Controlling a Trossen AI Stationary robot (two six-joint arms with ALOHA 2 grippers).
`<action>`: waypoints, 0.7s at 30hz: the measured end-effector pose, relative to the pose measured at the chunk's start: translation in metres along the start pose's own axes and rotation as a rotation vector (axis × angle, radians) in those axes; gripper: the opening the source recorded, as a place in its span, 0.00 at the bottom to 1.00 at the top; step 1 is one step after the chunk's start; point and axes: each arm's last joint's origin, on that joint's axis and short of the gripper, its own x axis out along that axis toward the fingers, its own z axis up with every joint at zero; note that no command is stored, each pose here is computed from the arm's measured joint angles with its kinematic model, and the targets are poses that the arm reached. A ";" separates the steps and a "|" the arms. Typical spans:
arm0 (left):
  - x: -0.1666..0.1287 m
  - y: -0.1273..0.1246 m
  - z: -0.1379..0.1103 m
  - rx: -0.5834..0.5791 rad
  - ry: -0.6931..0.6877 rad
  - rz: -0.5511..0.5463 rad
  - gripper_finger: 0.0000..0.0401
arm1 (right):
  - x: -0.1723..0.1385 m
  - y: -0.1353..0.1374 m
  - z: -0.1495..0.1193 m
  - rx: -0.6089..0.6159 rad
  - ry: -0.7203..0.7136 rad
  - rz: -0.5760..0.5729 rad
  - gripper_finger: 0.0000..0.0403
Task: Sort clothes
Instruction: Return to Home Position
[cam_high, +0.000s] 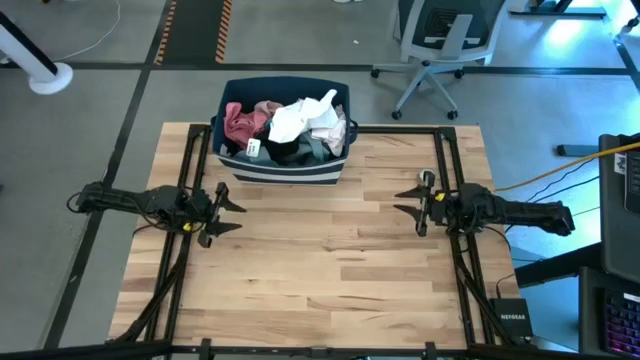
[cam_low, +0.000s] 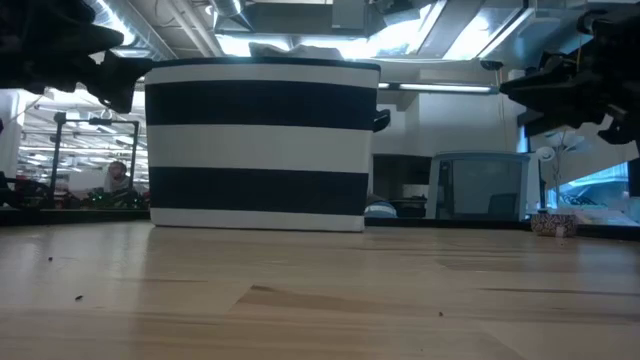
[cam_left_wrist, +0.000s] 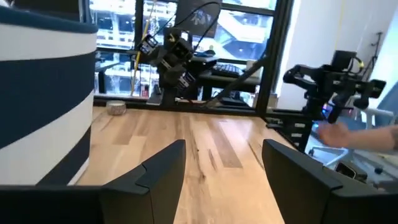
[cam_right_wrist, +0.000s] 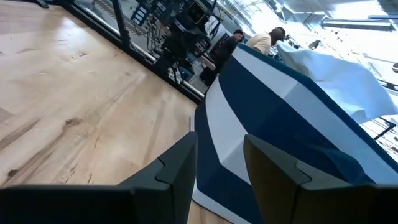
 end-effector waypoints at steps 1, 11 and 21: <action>0.000 0.001 0.000 -0.019 0.000 0.003 0.52 | 0.000 0.000 0.000 0.000 0.000 0.000 0.37; 0.000 0.008 -0.001 -0.005 0.007 0.139 0.52 | 0.000 0.000 0.000 -0.003 0.001 0.000 0.37; 0.000 0.008 -0.001 -0.004 0.006 0.145 0.52 | 0.000 0.000 0.000 -0.003 0.001 0.000 0.37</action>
